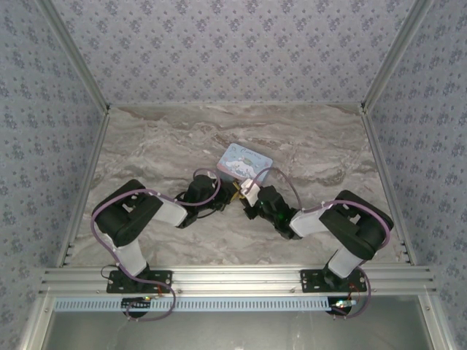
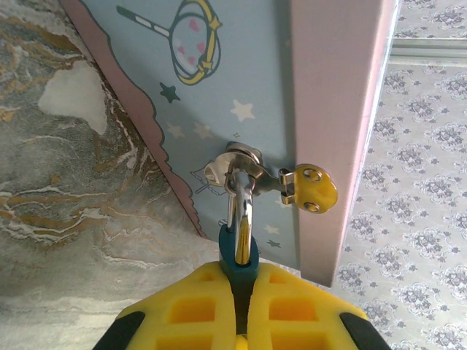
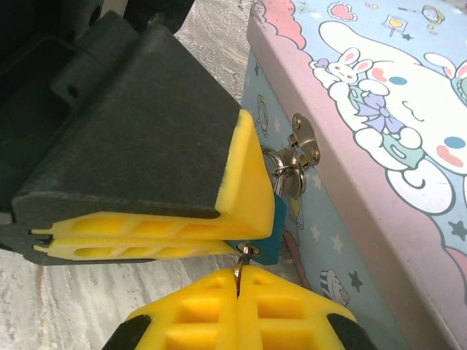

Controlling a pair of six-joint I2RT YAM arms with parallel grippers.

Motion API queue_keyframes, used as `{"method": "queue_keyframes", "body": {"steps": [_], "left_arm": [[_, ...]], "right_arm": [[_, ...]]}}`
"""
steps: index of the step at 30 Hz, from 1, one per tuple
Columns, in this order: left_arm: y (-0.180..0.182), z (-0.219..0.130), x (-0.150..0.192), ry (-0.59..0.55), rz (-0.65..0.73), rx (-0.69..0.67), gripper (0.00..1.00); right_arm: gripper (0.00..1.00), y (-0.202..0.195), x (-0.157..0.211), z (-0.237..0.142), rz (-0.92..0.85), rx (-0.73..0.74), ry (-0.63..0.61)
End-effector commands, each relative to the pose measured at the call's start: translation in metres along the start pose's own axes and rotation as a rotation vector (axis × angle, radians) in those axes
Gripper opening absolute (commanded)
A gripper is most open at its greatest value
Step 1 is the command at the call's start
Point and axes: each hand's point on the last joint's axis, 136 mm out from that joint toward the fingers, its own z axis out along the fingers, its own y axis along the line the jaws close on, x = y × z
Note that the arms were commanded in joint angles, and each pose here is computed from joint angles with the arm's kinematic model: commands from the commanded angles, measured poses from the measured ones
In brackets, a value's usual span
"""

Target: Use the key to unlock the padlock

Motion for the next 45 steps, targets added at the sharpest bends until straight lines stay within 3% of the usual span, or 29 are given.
{"method": "queue_keyframes", "body": {"steps": [1,4,17,28,33,40,45], "left_arm": [[-0.018,-0.001,0.005,0.022,0.025,0.052,0.0],[-0.019,-0.002,0.005,0.021,0.028,0.054,0.01],[-0.043,-0.028,-0.005,-0.034,0.115,0.024,0.41],[-0.1,-0.094,-0.049,-0.238,0.236,0.025,0.7],[-0.131,-0.117,-0.076,-0.316,0.304,0.034,0.75],[-0.176,-0.143,-0.109,-0.429,0.3,0.142,0.81],[-0.174,-0.149,-0.125,-0.407,0.409,0.021,0.81]], "right_arm": [[0.0,0.006,-0.022,-0.001,0.065,-0.041,-0.054],[0.0,0.003,-0.018,-0.001,0.063,-0.032,-0.038],[0.0,-0.002,0.0,-0.008,0.18,-0.023,0.033],[0.0,0.0,0.003,-0.014,0.277,-0.039,0.032],[0.0,-0.003,0.001,-0.016,0.386,-0.068,0.018],[0.0,-0.005,0.0,-0.019,0.518,-0.085,0.0],[0.0,-0.01,-0.001,-0.023,0.648,-0.112,-0.02]]}}
